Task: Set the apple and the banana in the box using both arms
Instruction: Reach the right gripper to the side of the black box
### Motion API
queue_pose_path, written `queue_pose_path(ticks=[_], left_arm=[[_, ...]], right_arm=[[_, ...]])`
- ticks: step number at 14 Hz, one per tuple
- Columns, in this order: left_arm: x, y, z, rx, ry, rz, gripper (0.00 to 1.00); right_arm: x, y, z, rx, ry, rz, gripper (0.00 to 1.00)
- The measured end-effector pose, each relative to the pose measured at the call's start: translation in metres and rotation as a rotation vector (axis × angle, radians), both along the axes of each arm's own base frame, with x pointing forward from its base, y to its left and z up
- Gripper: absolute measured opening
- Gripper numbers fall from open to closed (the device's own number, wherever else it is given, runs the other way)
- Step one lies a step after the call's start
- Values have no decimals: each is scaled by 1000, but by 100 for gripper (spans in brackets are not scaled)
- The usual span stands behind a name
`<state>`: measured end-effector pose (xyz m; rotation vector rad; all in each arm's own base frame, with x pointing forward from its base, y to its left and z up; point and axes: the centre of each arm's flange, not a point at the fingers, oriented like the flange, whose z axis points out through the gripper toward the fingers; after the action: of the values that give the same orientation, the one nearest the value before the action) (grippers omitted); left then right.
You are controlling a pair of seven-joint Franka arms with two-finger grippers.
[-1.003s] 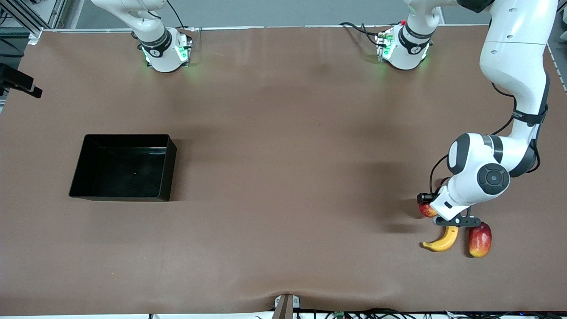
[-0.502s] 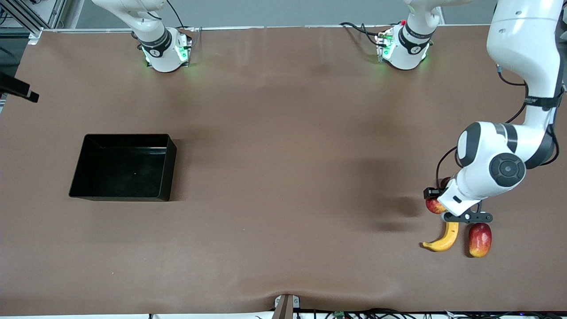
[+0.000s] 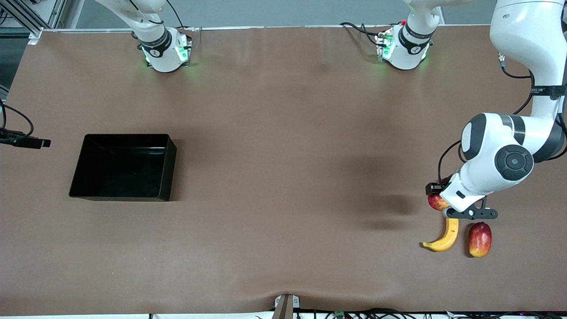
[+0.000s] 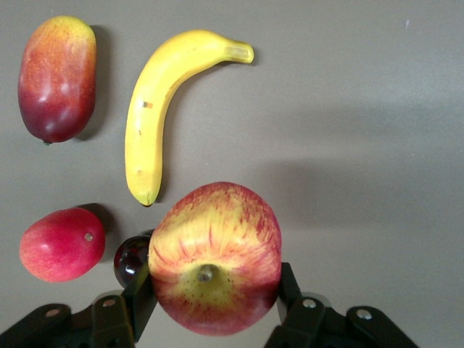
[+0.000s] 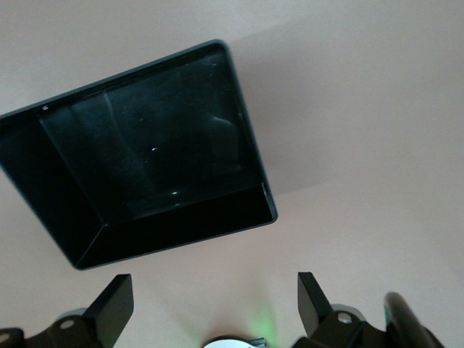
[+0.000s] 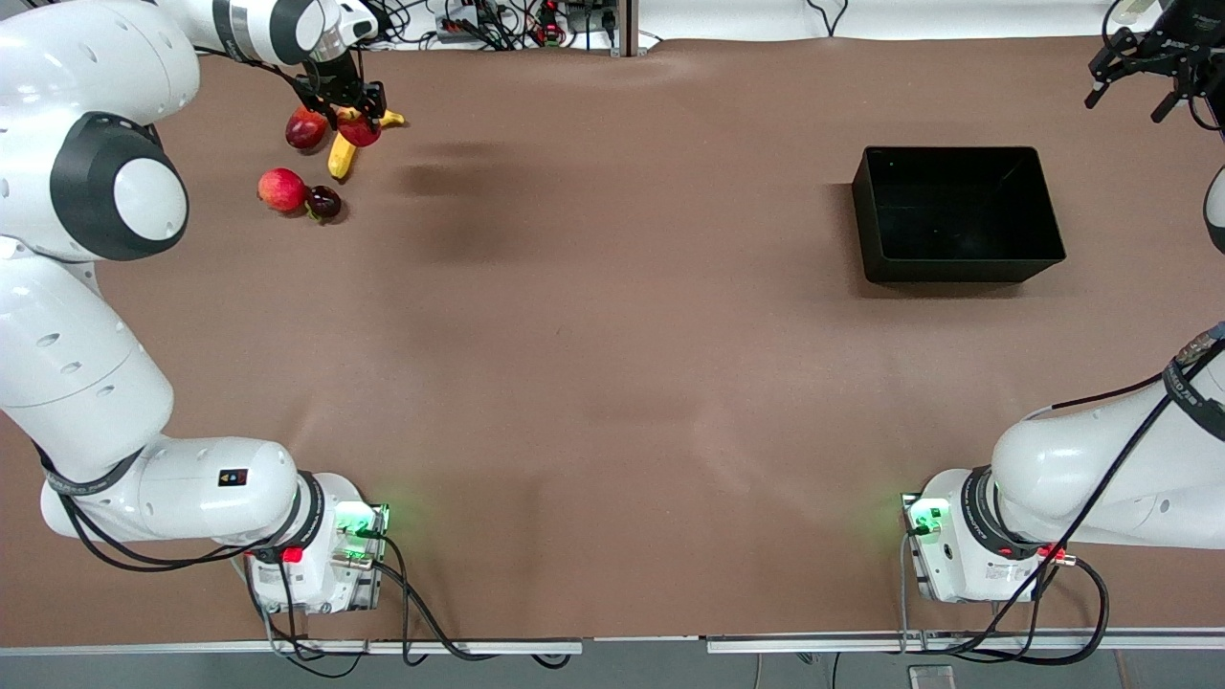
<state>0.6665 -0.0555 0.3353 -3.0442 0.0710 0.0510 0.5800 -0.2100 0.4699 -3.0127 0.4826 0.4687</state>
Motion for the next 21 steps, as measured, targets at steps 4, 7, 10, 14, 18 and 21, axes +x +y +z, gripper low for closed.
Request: queue_pose_path(ticks=[4, 7, 10, 14, 18, 21], left_arm=[[0, -5, 5, -3, -2, -1, 70], [0, -4, 5, -2, 2, 0, 70], [0, -4, 4, -1, 5, 2, 70], [-1, -3, 4, -1, 7, 2, 70], [-1, -3, 3, 0, 8, 21, 70], [-2, -5, 2, 2, 8, 57, 70]], right_arm=[[13, -31, -45, -47, -27, -20, 100], [-3, -65, -98, 23, 37, 57, 100], [-30, -70, -151, 127, 62, 34, 100], [-29, -39, -198, 127, -17, 81, 100], [-48, -32, -236, 136, -88, 251, 73], [-63, -30, -242, 168, -57, 268, 41]])
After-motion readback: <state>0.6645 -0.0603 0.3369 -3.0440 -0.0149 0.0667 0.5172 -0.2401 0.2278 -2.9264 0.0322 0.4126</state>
